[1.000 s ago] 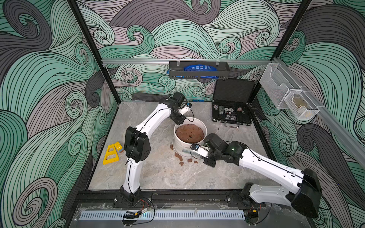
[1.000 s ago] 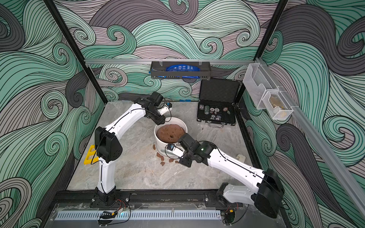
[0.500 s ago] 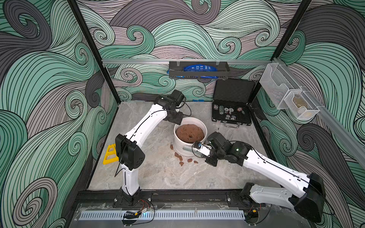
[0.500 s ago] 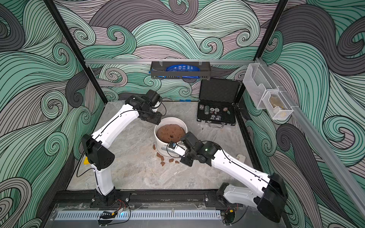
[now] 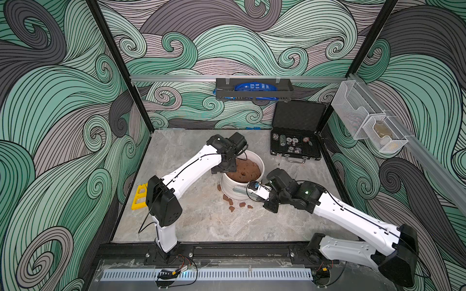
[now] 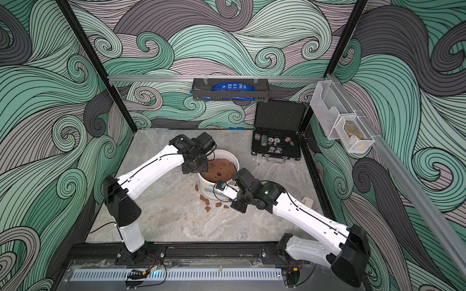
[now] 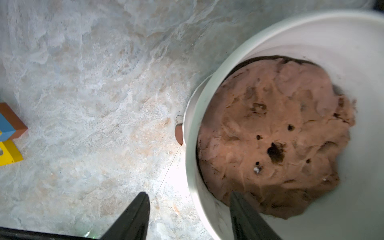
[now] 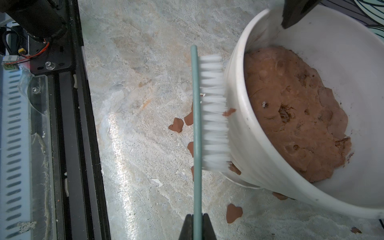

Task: Scrub the dried mud off the ceramic pot
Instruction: Rotate the pot at the center of the board.

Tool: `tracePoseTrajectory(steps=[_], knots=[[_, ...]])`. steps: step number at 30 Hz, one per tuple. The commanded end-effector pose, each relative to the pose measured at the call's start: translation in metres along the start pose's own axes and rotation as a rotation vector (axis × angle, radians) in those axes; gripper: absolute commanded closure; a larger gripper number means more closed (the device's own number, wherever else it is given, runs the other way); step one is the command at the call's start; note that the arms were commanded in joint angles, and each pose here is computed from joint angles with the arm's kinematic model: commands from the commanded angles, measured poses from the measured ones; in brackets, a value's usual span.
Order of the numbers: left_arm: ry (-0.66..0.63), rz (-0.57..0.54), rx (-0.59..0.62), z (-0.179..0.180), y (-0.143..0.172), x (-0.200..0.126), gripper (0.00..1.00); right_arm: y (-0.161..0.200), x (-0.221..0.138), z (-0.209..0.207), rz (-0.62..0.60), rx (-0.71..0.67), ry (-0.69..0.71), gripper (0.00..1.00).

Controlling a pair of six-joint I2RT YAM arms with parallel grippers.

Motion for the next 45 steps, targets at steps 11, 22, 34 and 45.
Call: tracePoseTrajectory(steps=[11, 22, 34, 45], knots=[[0.002, 0.075, -0.096, -0.013, 0.015, 0.027, 0.59, -0.008, -0.006, 0.002, -0.052, -0.023, -0.012, 1.00], [-0.044, 0.075, -0.069, -0.013, 0.012, 0.038, 0.91, -0.009, -0.003, 0.005, -0.064, -0.027, -0.032, 1.00], [-0.077, 0.056, 0.024, -0.009, -0.009, 0.047, 0.98, -0.010, 0.003, 0.007, -0.059, -0.033, -0.054, 1.00], [0.133, 0.042, 0.345, -0.027, -0.041, 0.063, 0.97, -0.007, 0.013, 0.009, -0.031, -0.039, -0.064, 1.00]])
Point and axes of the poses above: each gripper's point midway between its finger pads, its own x axis out along the fingers, its own z axis along the line the jaws close on, y = z × x, the point moved 4 cm from there along -x, back along the fingers, and after that the axes turned 2 degrees about -x, right-handed, at the moved point
